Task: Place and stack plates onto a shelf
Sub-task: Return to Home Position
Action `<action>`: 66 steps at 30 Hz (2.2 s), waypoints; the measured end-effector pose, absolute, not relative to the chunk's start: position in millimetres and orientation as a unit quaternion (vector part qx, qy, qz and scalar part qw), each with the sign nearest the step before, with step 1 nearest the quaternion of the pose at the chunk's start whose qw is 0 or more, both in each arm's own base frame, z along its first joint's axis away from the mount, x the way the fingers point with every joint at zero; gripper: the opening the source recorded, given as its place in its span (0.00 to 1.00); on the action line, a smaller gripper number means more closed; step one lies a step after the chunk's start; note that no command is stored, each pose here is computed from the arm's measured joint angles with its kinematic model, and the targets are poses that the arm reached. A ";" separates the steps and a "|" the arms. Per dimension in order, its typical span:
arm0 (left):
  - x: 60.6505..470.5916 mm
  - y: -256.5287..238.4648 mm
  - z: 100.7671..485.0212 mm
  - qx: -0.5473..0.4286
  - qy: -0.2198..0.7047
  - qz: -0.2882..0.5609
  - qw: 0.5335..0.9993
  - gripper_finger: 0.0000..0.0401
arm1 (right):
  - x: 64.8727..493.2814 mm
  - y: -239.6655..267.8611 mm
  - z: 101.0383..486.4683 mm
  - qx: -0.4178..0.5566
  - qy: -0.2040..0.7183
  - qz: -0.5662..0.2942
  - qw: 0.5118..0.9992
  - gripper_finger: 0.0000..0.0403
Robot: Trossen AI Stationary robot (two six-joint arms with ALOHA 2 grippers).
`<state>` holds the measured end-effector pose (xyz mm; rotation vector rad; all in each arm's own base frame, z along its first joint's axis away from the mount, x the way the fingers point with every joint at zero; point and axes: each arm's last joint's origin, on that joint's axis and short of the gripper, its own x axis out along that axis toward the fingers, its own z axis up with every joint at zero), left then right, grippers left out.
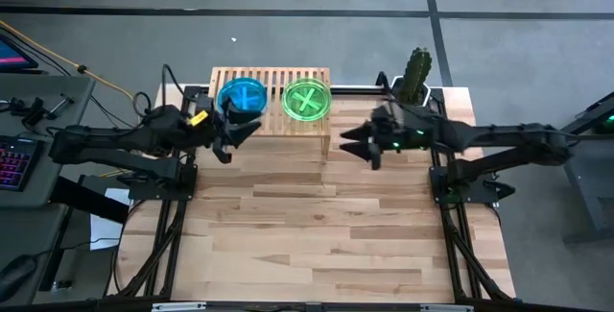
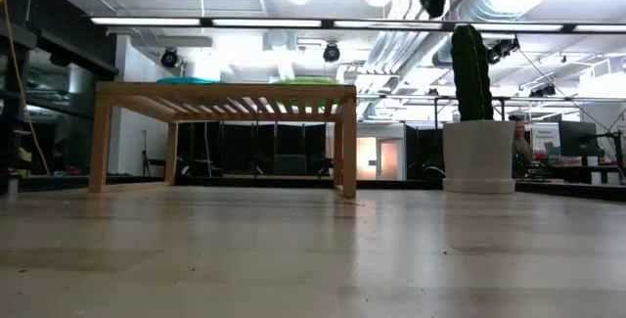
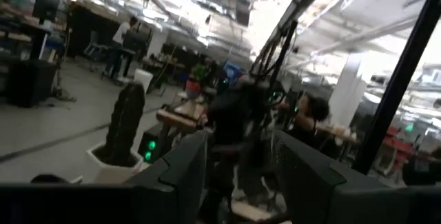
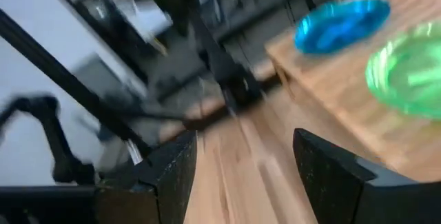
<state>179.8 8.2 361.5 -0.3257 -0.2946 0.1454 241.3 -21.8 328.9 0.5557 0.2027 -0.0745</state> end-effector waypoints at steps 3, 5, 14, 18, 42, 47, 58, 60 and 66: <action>183.6 7.9 357.3 -0.161 -0.132 0.066 0.976 0.39 | 224.6 -11.7 331.8 0.268 0.039 -0.039 0.962 0.56; 183.2 7.7 357.5 -0.159 -0.132 0.064 0.976 0.39 | 218.3 -7.9 335.1 0.257 0.026 -0.046 0.965 0.56; 174.2 7.7 355.9 -0.150 -0.108 0.068 0.980 0.39 | 213.5 -3.8 353.1 0.187 0.013 -0.037 0.982 0.56; 171.1 7.5 352.2 -0.146 -0.083 0.070 0.983 0.34 | 212.1 -3.8 355.4 0.178 0.010 -0.036 0.983 0.54; 120.7 3.5 297.2 -0.130 -0.117 0.014 0.984 0.00 | 210.8 -3.5 354.9 0.178 0.016 -0.031 0.983 0.21; 111.1 3.3 279.2 -0.145 -0.130 0.012 0.981 0.00 | 210.8 -3.5 354.9 0.178 0.016 -0.031 0.983 0.21; 97.7 3.3 235.9 -0.168 -0.190 0.002 0.967 0.00 | 210.8 -3.5 354.9 0.204 0.015 -0.031 0.978 0.21; 96.9 3.7 226.6 -0.177 -0.200 0.005 0.964 0.00 | 210.8 -3.5 354.9 0.210 0.015 -0.032 0.977 0.21; 97.3 4.1 204.5 -0.200 -0.196 0.010 0.960 0.00 | 210.8 -3.5 354.9 0.225 0.014 -0.032 0.974 0.21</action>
